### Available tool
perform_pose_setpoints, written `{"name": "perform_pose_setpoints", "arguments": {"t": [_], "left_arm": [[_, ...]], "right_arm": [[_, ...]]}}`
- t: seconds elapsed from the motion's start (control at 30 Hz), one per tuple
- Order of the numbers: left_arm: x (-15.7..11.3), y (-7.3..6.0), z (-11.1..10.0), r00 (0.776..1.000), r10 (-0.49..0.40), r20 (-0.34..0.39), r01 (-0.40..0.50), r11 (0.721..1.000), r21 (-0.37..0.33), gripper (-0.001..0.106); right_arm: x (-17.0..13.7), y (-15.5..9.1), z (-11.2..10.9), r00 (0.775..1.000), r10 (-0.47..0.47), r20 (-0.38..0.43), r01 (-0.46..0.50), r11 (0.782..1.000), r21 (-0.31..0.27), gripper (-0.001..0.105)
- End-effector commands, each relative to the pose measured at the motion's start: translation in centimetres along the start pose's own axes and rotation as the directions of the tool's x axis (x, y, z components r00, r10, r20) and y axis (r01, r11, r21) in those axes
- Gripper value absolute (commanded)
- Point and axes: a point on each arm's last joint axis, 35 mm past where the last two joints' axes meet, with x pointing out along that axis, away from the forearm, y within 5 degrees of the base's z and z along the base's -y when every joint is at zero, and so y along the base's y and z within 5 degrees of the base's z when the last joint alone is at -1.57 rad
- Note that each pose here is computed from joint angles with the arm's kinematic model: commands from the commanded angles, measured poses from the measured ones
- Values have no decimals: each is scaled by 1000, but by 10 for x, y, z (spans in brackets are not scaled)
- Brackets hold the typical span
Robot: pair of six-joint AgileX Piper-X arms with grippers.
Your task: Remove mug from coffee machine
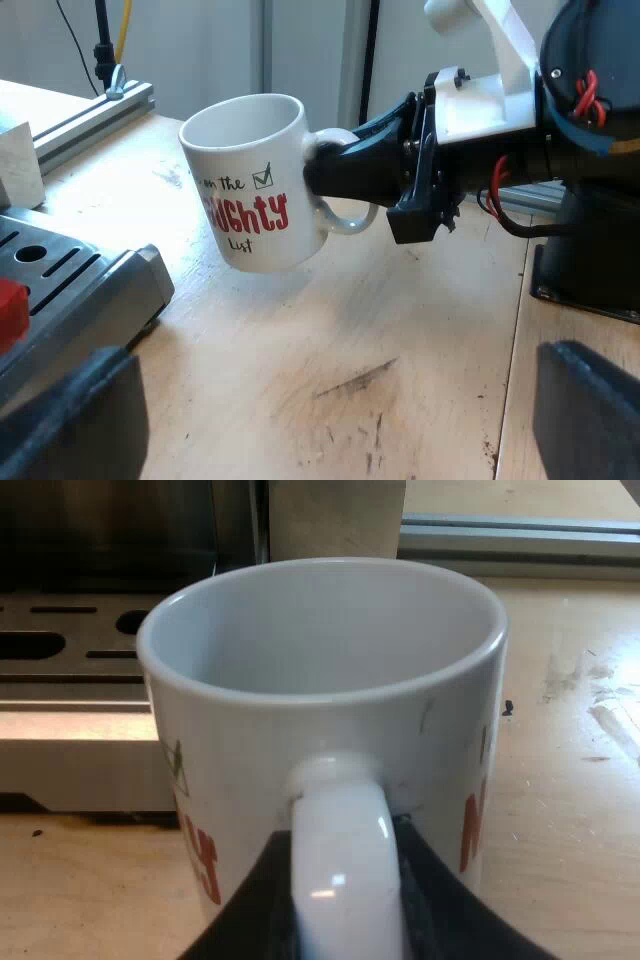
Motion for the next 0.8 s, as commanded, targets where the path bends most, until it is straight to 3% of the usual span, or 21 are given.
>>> {"name": "perform_pose_setpoints", "arguments": {"t": [0.03,0.27,0.37,0.43,0.53,0.63,0.67,0.8], "left_arm": [[0,-1,3,1000,3,19,-4,1000,18,80],[0,-1,3,1000,3,19,-4,1000,18,80],[0,0,3,1000,20,21,-20,1000,17,80],[0,0,3,999,27,23,-28,999,17,80],[0,0,3,999,39,24,-39,999,17,80],[0,1,3,999,47,26,-47,999,17,80],[0,1,3,999,48,26,-48,999,17,80],[0,1,3,999,48,24,-48,999,15,80]], "right_arm": [[-1,-2,6,999,-36,29,35,999,30,0],[17,-16,6,991,-125,-49,128,989,71,0],[30,-23,5,987,-93,-130,106,990,94,0],[34,-27,6,983,-109,-144,122,989,79,0],[41,-32,11,980,-145,-134,150,988,28,0],[45,-34,15,984,-141,-108,146,988,41,0],[50,-34,14,992,-96,-76,101,992,70,0],[55,-35,9,999,-46,-14,47,995,82,0]]}}
